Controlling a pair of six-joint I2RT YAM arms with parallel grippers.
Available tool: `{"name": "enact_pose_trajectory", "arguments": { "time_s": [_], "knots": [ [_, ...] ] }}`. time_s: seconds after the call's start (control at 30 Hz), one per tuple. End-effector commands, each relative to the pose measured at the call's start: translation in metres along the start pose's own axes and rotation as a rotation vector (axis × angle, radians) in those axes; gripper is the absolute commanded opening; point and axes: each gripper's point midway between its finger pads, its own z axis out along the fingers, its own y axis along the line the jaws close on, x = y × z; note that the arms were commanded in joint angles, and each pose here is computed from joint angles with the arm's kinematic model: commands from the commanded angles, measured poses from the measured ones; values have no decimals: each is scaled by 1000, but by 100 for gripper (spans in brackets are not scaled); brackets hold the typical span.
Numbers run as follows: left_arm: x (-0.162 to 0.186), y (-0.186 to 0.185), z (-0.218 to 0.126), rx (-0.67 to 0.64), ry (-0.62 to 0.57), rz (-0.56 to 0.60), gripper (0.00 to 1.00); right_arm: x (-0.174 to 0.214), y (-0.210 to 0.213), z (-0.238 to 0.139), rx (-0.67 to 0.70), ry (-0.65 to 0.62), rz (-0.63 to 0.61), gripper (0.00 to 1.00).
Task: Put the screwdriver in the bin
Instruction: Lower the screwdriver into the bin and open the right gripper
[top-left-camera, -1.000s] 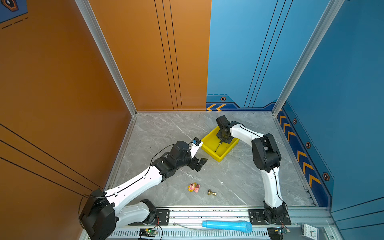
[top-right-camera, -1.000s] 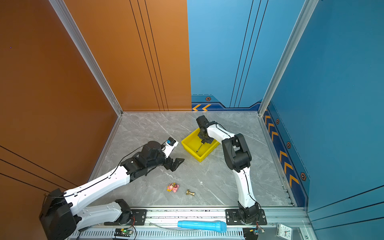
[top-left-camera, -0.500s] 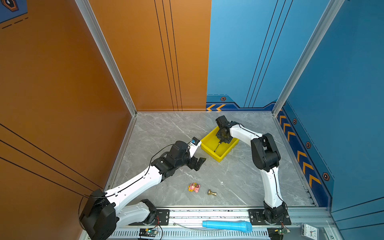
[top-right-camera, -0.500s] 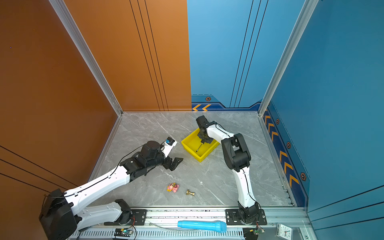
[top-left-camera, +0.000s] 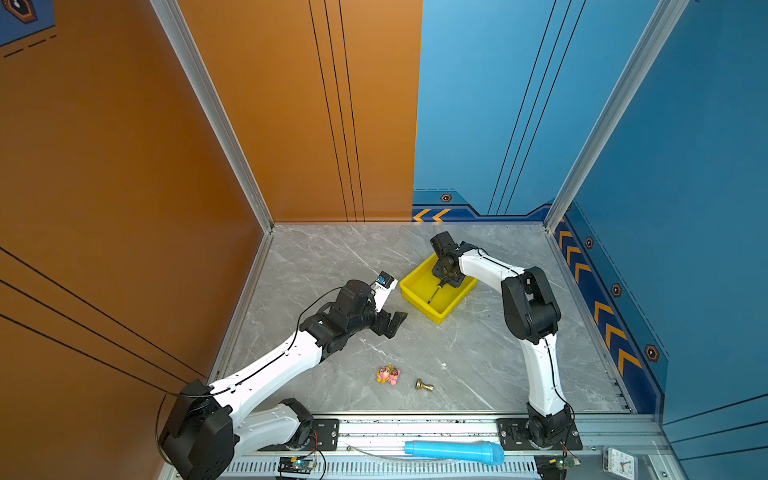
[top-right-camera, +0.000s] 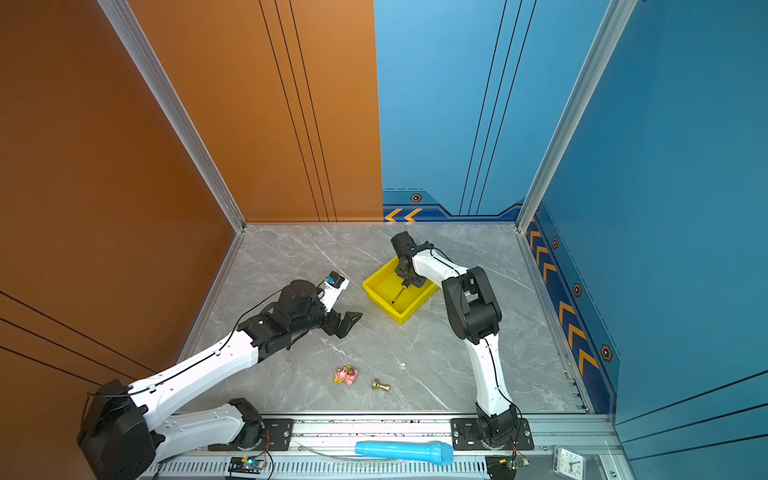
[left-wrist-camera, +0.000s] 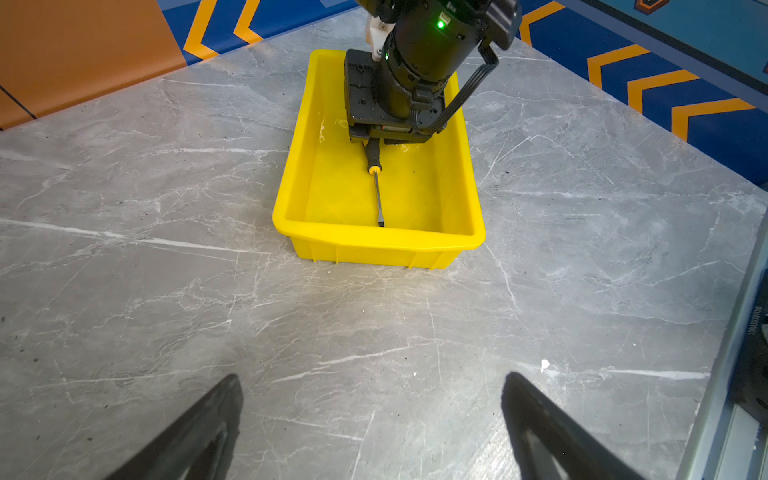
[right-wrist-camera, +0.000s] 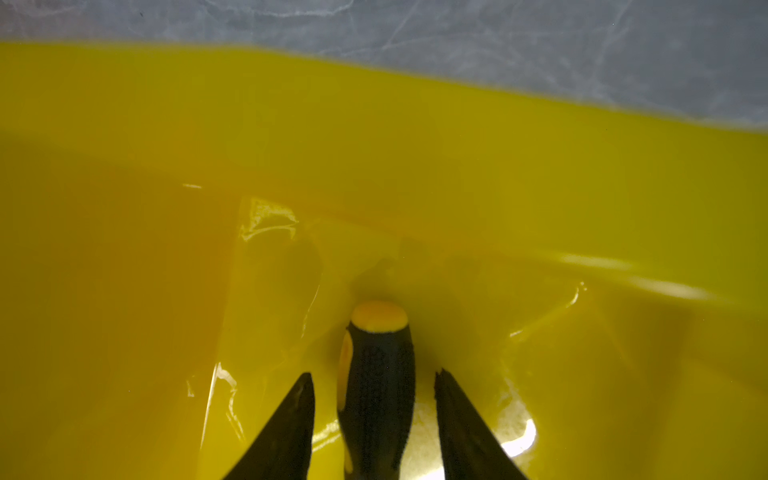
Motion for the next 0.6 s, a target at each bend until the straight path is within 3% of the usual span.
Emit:
{"name": "enact_pose_trajectory", "arguments": {
  "time_s": [0.0,0.33,0.57],
  "knots": [
    [0,4,-7,-13,-16,-2,98,-17,8,-31,-24,-73,-32,55],
    [8,6,-19,-31,-24,-6,98,-46,15,-109,-92,-212,-103,64],
    [16,9,-28,-52,-31,-9,98,-44,-1,-157,-99,-285,-174,72]
  ]
}}
